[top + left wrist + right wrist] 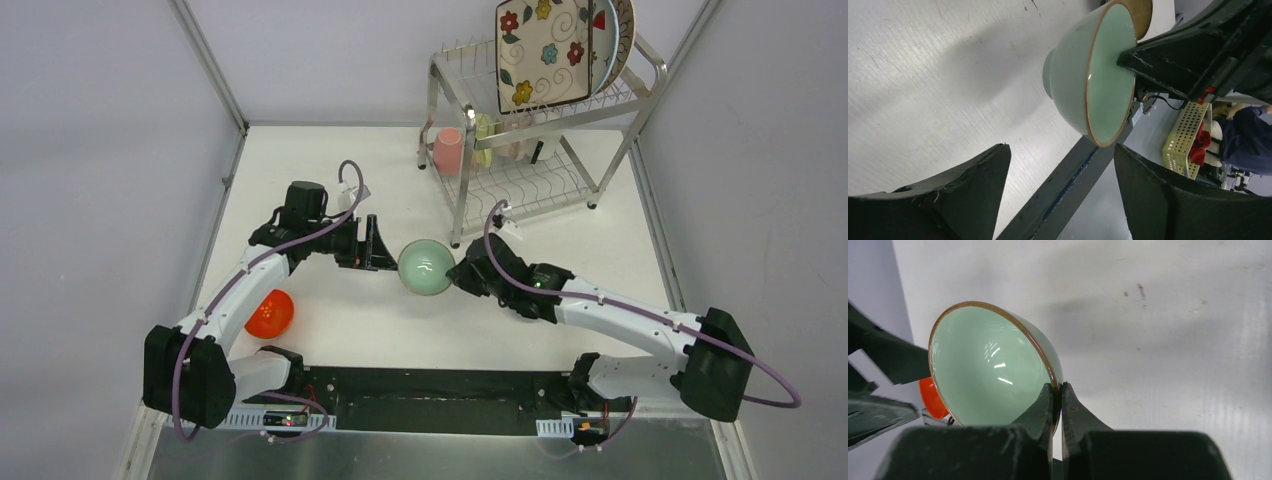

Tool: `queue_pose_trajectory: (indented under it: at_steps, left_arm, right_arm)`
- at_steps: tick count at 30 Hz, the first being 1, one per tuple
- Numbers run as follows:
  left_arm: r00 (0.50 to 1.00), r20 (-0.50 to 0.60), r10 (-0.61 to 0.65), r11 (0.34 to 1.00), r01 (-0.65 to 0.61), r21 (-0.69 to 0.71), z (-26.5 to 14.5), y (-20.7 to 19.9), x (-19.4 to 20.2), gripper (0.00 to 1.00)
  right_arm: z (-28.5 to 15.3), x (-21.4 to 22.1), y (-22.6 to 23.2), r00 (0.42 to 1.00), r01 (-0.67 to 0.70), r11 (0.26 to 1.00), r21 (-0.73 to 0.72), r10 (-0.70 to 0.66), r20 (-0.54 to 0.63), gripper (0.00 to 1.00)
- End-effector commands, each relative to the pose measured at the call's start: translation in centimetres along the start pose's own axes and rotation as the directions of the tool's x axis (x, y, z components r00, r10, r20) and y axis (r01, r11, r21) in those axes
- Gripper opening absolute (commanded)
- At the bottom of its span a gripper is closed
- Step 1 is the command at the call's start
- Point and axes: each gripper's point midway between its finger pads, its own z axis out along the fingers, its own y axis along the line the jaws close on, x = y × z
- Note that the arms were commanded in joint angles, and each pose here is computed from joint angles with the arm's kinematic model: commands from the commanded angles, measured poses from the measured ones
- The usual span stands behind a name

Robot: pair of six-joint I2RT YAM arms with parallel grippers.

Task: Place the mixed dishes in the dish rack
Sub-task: Turn the bowl upside down on the dish rack.

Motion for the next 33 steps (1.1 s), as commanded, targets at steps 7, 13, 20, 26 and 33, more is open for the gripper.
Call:
queue_pose_trajectory:
  at_steps: [7,13,20,26,33]
  left_arm:
    - [0.999,-0.033,-0.015,1.000,0.015,0.016,0.8,0.1,0.1,0.69]
    - [1.000,0.009,0.021,0.996,-0.021,-0.087,0.0,1.2,-0.4,0.57]
    - [0.998,0.029,0.060,0.990,-0.055,-0.131,-0.6,1.4,-0.8,0.30]
    - [0.996,0.030,0.085,0.989,-0.081,-0.125,-0.8,1.2,-0.9,0.04]
    - [0.993,0.050,0.106,0.986,-0.099,-0.133,-1.2,0.9,-1.3,0.00]
  right_arm:
    - [-1.7,-2.5,10.8,0.996,0.011,0.967,-0.256,0.013,0.091,0.00]
    - [-1.5,-1.9,10.7,0.992,0.074,0.970,-0.233,-0.047,0.117,0.00]
    - [-1.3,-1.3,11.0,0.979,0.155,0.971,-0.183,-0.126,0.160,0.00]
    - [-1.1,-0.4,11.8,0.977,0.192,0.958,-0.212,-0.167,0.131,0.06]
    - [-1.3,0.6,12.0,0.978,0.203,0.941,-0.271,-0.182,0.102,0.43]
